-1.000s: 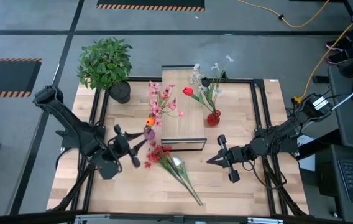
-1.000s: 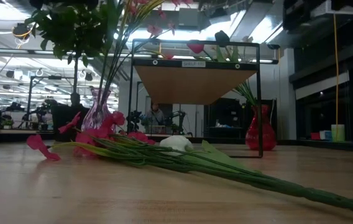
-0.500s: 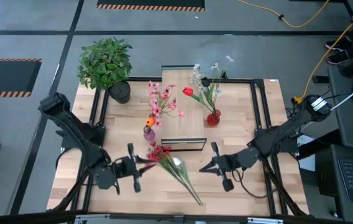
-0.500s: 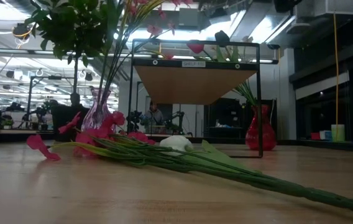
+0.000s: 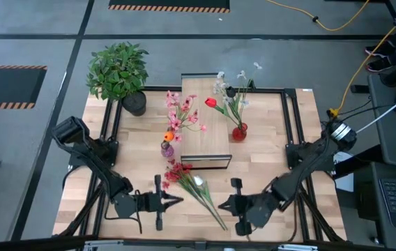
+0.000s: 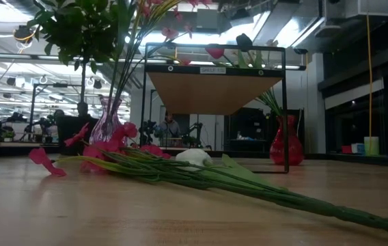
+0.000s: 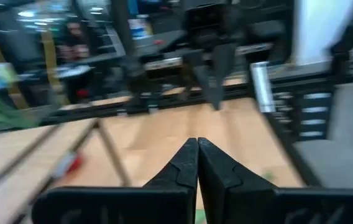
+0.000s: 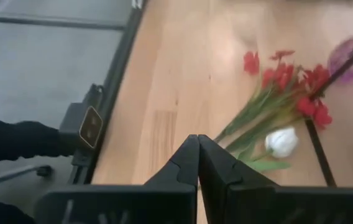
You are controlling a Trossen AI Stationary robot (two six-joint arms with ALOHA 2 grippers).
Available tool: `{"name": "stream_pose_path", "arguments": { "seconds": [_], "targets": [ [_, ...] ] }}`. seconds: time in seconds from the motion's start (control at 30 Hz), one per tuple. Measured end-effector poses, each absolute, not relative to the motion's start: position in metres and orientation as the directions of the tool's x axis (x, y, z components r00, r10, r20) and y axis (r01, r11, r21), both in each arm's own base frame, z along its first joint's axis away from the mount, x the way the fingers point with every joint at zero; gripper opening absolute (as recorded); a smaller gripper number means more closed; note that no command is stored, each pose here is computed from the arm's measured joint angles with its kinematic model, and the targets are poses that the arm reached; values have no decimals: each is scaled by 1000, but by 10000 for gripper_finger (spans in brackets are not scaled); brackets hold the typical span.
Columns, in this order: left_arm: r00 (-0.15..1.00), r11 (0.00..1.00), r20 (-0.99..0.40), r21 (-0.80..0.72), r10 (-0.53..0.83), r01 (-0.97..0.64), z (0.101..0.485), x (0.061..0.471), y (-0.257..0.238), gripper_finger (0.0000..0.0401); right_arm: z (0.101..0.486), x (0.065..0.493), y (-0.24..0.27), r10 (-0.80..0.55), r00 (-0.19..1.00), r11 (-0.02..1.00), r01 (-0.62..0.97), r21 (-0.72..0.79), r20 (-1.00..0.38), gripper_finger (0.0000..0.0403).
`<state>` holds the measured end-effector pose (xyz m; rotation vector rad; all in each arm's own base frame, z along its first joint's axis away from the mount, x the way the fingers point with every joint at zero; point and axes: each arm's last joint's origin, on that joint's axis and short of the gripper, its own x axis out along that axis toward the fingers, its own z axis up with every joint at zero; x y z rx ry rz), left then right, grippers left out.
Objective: Pick and place flowers into a vace then onto a shelf
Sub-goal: Put the red flowers into the violet vase
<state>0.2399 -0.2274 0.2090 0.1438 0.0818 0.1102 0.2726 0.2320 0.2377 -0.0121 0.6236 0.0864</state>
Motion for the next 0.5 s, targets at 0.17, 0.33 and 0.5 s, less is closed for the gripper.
{"name": "stream_pose_path", "arguments": {
  "seconds": [0.17, 0.33, 0.5],
  "targets": [
    [996, 996, -86, 81, -12, 19, 208, 240, -231, 5, 234, 287, 253, 19, 766, 999, -35, -12, -643, 8],
    [996, 997, -87, 81, -3, 10, 208, 240, -231, 3, 231, 301, 266, 4, 751, 1000, -6, -1, -661, 8],
    [996, 996, -91, 85, 5, 3, 208, 242, -229, 4, 218, 306, 271, -12, 733, 1000, 7, -10, -680, 37]
  ]
}}
